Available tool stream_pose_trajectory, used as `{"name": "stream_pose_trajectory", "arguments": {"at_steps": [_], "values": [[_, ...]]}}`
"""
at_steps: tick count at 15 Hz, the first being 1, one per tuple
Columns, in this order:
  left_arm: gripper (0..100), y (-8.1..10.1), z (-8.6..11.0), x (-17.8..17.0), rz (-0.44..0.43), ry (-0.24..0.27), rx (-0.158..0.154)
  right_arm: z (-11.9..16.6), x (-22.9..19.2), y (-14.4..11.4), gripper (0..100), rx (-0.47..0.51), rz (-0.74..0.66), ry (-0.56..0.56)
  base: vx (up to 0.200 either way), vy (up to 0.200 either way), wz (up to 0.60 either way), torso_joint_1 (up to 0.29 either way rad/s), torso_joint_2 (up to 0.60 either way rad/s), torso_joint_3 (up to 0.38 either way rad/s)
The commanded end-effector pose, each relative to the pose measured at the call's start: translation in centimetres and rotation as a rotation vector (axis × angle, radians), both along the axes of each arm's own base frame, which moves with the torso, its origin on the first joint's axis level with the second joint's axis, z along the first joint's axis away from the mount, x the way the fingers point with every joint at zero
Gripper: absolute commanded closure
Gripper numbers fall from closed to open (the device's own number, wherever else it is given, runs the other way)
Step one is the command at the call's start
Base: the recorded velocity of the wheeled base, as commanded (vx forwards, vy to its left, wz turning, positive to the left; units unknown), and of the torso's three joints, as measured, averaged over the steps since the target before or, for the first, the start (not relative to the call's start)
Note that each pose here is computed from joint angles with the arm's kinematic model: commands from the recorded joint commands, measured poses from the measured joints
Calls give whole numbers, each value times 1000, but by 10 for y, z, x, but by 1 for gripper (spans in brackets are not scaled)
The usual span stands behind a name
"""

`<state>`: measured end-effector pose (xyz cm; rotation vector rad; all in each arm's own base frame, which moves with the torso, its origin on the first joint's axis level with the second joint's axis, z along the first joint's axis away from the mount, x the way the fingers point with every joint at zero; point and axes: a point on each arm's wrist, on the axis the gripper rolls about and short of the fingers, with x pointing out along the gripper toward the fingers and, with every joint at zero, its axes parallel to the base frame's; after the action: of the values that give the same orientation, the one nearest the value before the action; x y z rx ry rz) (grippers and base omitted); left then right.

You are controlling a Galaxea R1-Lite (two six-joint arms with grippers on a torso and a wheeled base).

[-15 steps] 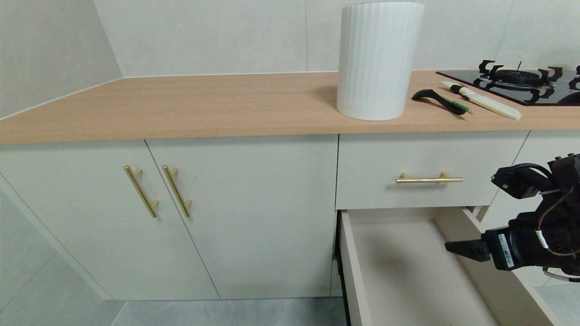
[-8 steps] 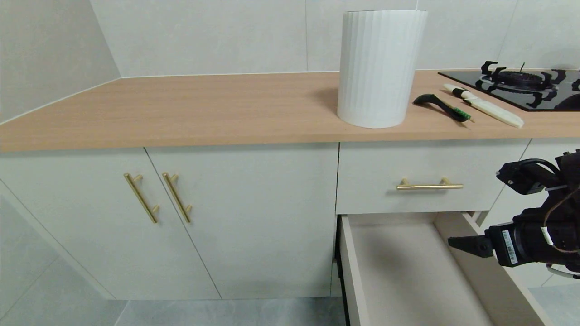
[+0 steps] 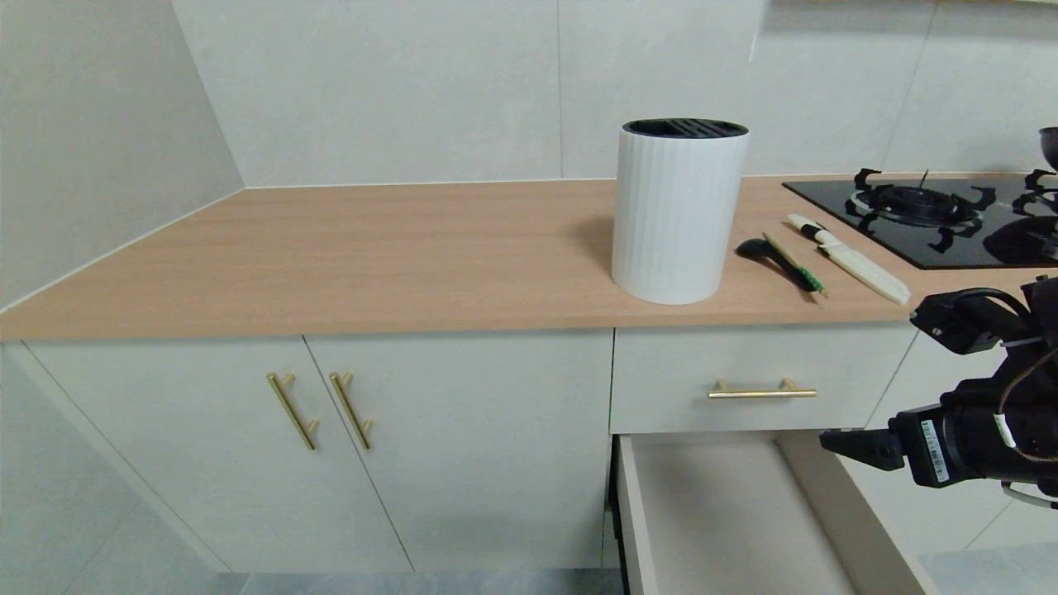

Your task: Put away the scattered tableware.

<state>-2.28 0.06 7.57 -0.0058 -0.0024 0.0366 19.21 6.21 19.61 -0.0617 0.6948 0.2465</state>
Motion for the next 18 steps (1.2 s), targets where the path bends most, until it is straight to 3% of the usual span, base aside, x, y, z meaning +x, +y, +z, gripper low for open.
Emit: {"name": "stream_pose_trajectory", "arguments": {"at_steps": [1,10,14,18], "values": [[0,0,0,0,0,-1,0,2,-1,0,0,3,0,-8,0,0,0,188,-476,-281],[0,0,0,0,0,-1,0,2,1,0,0,7,3,-7,0,0,0,209,-497,-288],[0,0,0,0,0,-1,0,5,12,3,0,-6,-44,-64,0,0,0,78,-175,-89],[0,0,0,0,2,-1,0,19,64,3,0,-16,-121,-75,0,0,0,0,0,0]]}}
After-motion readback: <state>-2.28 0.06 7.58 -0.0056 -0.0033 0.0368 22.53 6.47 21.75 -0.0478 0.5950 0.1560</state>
